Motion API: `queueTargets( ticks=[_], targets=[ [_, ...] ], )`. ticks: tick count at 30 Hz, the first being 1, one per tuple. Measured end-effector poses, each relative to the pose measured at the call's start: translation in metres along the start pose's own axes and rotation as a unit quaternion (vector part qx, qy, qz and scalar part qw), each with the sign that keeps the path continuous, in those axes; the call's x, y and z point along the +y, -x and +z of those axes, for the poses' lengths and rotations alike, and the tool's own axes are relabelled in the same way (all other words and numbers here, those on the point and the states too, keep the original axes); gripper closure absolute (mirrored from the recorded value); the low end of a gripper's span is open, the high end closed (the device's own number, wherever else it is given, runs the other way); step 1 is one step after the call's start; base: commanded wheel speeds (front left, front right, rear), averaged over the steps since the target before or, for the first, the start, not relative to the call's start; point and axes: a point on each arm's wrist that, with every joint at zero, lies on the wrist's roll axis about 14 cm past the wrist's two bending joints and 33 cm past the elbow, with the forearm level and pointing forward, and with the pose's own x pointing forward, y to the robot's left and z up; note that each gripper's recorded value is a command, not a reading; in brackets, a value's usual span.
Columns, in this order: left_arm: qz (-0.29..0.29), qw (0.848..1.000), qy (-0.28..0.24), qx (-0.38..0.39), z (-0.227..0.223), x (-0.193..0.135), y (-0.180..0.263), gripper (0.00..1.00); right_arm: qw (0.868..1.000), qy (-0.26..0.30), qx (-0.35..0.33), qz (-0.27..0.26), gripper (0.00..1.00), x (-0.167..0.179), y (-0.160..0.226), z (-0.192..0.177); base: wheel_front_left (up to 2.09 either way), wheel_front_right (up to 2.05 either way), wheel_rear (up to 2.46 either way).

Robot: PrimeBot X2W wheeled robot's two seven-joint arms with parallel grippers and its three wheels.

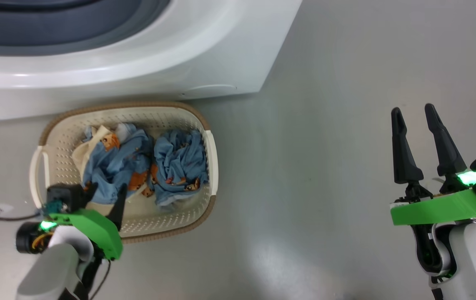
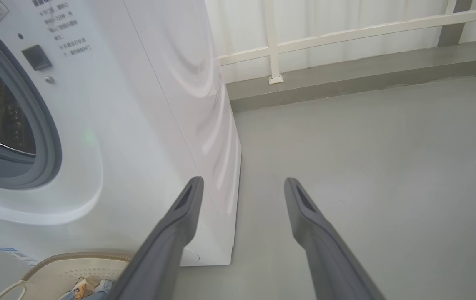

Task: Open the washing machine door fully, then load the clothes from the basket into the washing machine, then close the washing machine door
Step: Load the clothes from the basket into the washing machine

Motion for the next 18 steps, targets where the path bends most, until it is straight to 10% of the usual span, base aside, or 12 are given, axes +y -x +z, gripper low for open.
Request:
queueTargets(
  ticks=[18],
  targets=[
    [0.008,0.995,-0.036,0.098,-0.029,0.021,-0.049,0.00,1.000,0.000,0.018,-0.011,0.00,-0.011,-0.023,-0.028,0.00,0.00,0.00]
  ],
)
